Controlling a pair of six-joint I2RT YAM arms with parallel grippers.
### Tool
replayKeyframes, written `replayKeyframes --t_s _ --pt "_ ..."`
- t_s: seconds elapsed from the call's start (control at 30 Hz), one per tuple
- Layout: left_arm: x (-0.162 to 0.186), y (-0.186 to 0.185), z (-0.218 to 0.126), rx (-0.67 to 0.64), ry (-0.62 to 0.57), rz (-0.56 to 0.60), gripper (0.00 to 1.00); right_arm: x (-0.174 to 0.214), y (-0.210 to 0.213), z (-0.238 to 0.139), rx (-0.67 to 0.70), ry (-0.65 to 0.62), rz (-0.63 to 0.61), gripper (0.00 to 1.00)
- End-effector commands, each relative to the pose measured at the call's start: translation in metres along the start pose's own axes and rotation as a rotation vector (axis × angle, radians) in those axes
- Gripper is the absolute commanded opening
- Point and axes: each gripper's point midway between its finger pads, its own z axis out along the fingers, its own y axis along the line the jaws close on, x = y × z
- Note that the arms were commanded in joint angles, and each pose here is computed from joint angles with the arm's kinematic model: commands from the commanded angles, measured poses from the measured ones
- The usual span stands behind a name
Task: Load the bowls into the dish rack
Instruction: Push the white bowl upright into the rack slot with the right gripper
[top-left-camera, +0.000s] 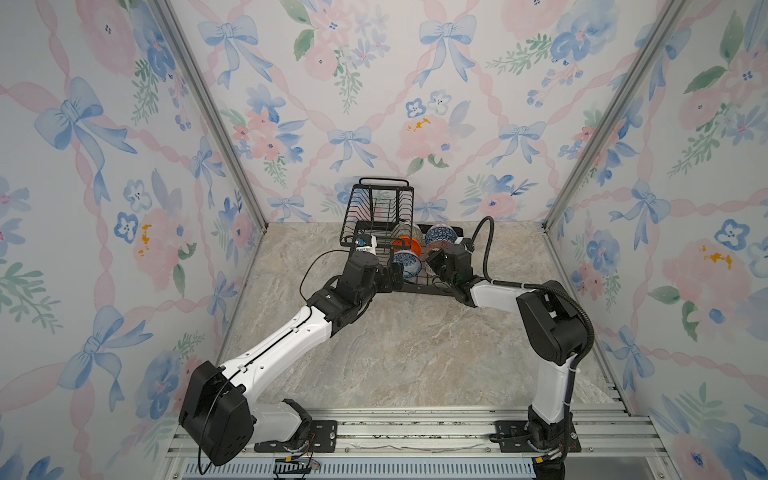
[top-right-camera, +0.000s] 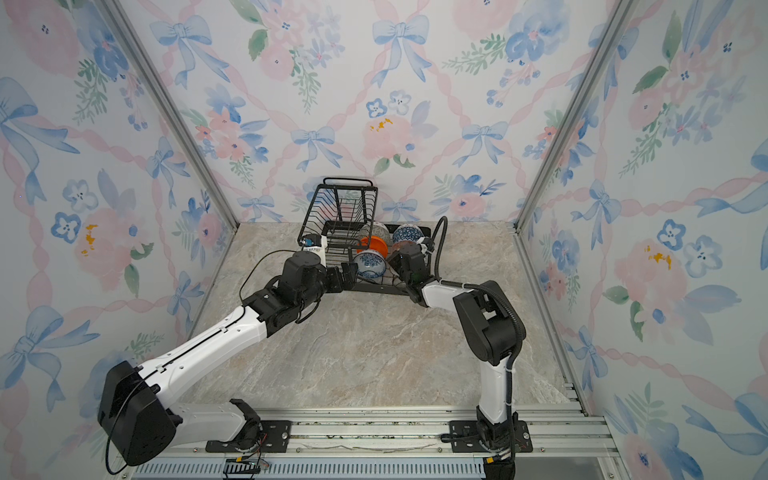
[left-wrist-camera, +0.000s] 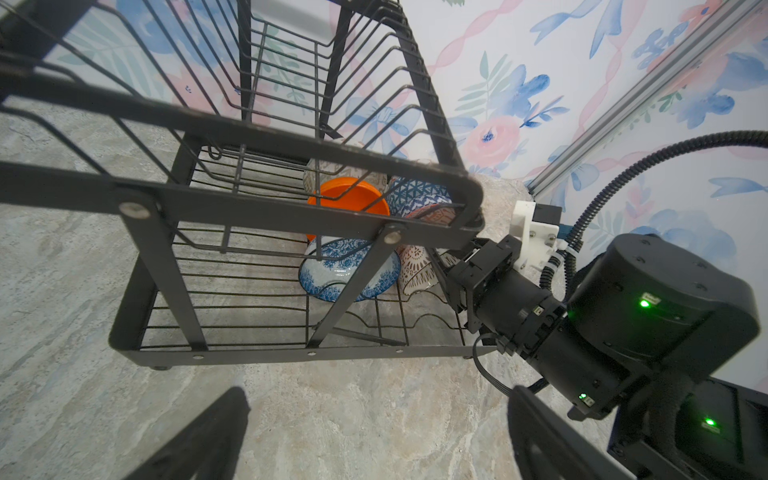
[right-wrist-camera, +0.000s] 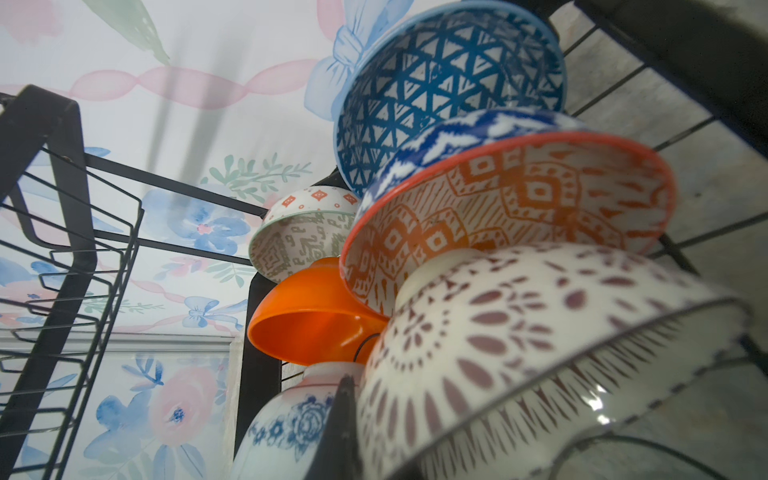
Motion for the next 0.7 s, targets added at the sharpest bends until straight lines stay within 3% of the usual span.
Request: replayKeyframes --t_s 0.0,0.47,0.67 --pt "-0.009 -0.005 -0.003 0.023 -0.019 -0.018 0.98 0.013 -0.019 -0.006 0.068 0.013 -0.016 0.00" --pt "-0.007 -0.002 -0.010 0.028 -0.023 -0.029 0.98 0.024 -0.028 -0.019 0.202 0.013 0.021 0.00" --pt "-0.007 -0.002 -0.013 0.031 -0.028 -0.031 0.98 0.036 -0.028 -0.016 0.224 0.036 0.043 0.05"
